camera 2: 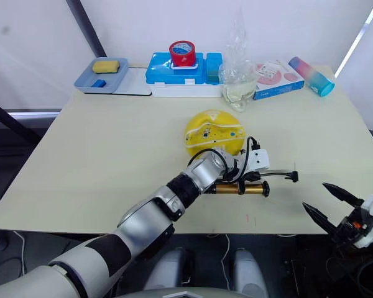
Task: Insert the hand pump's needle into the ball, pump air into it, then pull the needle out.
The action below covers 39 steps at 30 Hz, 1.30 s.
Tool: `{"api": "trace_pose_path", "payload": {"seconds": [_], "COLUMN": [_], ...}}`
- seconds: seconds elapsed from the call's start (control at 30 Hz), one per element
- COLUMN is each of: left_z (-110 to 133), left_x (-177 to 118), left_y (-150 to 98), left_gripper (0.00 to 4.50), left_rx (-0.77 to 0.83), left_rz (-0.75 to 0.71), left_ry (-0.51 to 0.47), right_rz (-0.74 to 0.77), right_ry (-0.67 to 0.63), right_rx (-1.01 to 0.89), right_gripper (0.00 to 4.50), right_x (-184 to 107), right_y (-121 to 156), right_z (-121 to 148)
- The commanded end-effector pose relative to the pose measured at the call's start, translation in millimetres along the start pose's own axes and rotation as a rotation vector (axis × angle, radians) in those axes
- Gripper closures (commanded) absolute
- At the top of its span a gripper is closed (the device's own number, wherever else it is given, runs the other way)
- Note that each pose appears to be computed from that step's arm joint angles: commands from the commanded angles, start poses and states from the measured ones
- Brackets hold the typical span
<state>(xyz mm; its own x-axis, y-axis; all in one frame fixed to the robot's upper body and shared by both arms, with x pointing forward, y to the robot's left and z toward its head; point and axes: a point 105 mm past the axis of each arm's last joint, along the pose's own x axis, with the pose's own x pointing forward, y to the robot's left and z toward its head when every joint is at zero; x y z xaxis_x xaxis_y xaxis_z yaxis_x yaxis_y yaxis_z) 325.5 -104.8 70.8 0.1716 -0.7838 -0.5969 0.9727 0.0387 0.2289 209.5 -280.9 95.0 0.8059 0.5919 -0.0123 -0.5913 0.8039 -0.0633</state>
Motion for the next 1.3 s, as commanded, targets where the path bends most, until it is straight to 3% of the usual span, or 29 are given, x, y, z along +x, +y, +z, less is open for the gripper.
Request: {"api": "trace_pose_path", "payload": {"seconds": [0.03,0.37,0.63,0.87,1.3], "left_z": [18,25,0,-7,-6], "left_x": [-10,-34,-56,-69,-72], "left_y": [-11,-18,-11,-10,-11], "left_gripper": [4.43,4.43,4.43,4.43,4.43], "left_rx": [0.043,0.017,0.014,-0.077,-0.038], "left_rz": [-0.022,0.024,0.139,0.217,0.185], "left_ry": [-0.079,-0.256,-0.37,-0.502,-0.557], "right_rz": [-0.031,-0.093,-0.13,-0.046,-0.05], "right_ry": [-0.033,-0.039,-0.072,-0.05,-0.164], "right_rx": [0.054,0.246,0.448,0.706,0.873], "right_gripper": [0.0,0.0,0.0,0.0,0.0], "right_x": [7,24,38,52,87], "right_y": [4,9,17,40,41], "right_z": [9,13,22,25,44]}}
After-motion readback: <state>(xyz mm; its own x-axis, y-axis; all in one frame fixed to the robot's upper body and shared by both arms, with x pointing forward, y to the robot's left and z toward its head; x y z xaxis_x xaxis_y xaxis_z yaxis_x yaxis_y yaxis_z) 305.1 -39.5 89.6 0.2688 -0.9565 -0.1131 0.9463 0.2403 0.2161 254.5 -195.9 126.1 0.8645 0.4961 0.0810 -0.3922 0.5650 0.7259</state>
